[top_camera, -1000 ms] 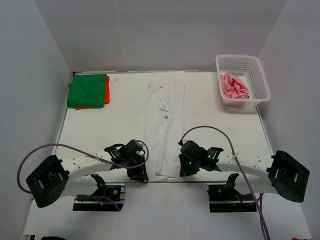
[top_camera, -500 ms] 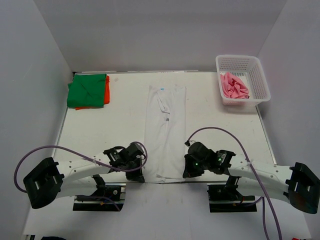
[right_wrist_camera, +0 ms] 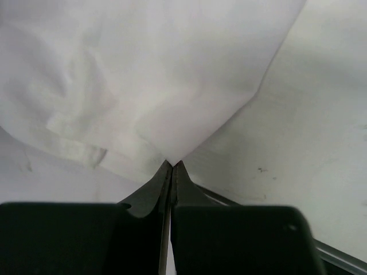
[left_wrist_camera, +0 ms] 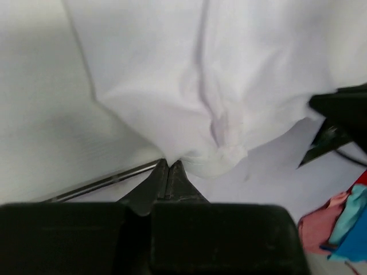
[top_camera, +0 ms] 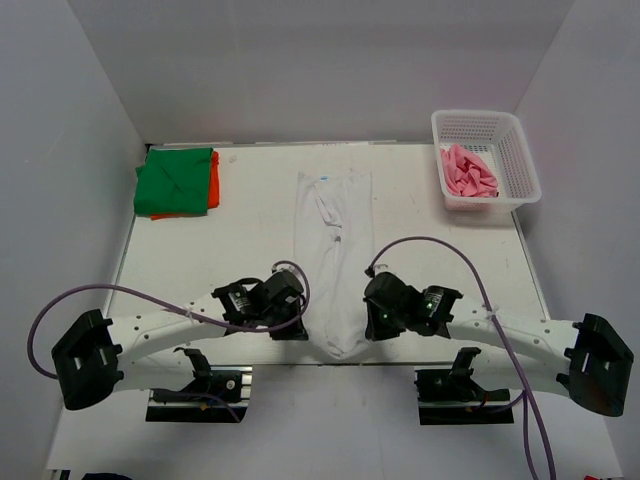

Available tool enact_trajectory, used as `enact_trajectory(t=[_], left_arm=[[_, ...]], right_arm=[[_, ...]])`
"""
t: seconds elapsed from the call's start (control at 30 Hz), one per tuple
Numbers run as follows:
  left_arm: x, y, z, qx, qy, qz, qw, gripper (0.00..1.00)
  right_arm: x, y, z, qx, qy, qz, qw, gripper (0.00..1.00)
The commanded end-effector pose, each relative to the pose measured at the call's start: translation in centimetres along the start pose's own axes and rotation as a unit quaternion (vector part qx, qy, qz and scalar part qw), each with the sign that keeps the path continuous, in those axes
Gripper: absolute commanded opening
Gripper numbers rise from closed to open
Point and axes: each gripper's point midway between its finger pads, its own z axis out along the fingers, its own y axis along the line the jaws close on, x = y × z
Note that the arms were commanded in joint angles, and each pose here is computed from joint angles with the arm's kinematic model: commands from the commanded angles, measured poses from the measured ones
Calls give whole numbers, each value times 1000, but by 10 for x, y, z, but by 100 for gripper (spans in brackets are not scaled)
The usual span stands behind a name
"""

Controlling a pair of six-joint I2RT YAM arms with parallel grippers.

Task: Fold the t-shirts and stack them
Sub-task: Fold the folded rectangular tshirt in 1/3 of the way

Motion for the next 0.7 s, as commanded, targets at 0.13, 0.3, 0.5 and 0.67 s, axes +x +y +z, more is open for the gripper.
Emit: enact_trajectory(t=[0.13, 0.3, 0.5, 0.67], left_arm=[[-82, -31, -28, -42, -154, 20, 987, 0], [-137, -32, -59, -86, -275, -33, 957, 0], [-185, -46, -67, -127, -343, -34, 930, 0], [-215, -52, -58, -156, -348, -22, 924, 0]], right_arm=[[-99, -13, -38, 110, -180, 9, 977, 0], [-145, -13, -51, 130, -259, 24, 957, 0], [-194, -21, -64, 170, -324, 41, 930, 0], [-213, -28, -64, 180, -336, 42, 923, 0]])
